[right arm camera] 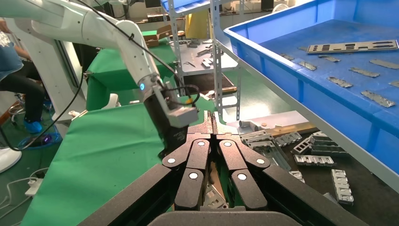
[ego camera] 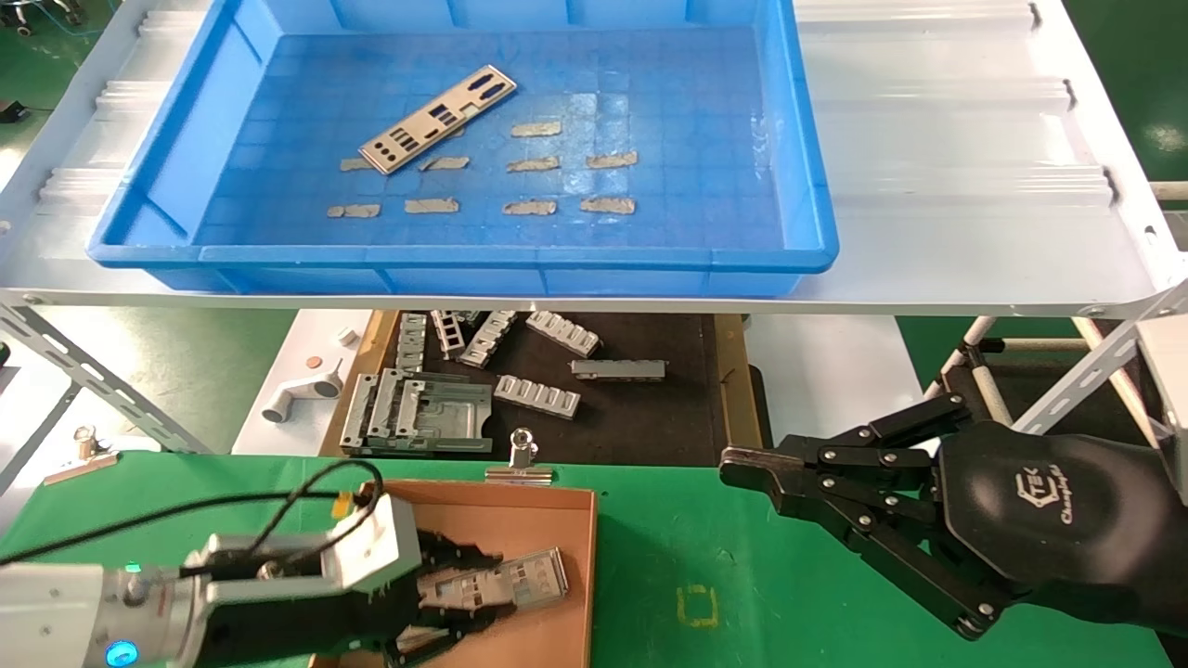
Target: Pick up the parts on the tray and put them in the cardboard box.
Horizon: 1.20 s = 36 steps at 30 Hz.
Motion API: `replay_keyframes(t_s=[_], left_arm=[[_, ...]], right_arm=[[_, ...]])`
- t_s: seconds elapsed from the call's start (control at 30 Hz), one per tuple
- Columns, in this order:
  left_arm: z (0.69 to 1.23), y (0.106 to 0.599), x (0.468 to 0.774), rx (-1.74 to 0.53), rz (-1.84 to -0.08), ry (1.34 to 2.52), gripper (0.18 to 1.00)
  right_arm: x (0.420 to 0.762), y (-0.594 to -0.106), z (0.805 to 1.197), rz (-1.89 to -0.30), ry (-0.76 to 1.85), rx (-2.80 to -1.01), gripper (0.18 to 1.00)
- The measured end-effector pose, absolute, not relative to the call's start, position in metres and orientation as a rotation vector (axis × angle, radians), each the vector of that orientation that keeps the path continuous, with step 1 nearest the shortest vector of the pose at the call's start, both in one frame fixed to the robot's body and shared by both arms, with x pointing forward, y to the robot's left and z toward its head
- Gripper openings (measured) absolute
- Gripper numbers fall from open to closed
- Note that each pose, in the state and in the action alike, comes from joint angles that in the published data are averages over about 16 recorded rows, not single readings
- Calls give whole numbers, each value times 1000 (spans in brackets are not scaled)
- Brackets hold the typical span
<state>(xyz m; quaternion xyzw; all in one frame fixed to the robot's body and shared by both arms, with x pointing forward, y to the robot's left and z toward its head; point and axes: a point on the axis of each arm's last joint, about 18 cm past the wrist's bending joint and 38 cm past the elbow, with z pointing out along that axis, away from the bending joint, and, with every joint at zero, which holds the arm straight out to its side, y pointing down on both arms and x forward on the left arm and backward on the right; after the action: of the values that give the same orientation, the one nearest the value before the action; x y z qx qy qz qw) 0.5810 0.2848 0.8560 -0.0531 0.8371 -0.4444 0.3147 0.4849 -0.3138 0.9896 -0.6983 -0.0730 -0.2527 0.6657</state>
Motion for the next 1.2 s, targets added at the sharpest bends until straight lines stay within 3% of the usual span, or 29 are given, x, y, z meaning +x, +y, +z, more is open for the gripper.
replay_keyframes(t_s=[1.2], left_arm=[[828, 278, 595, -182, -1151, 2181, 420]], right_arm=[[485, -314, 990, -571, -165, -1576, 191]])
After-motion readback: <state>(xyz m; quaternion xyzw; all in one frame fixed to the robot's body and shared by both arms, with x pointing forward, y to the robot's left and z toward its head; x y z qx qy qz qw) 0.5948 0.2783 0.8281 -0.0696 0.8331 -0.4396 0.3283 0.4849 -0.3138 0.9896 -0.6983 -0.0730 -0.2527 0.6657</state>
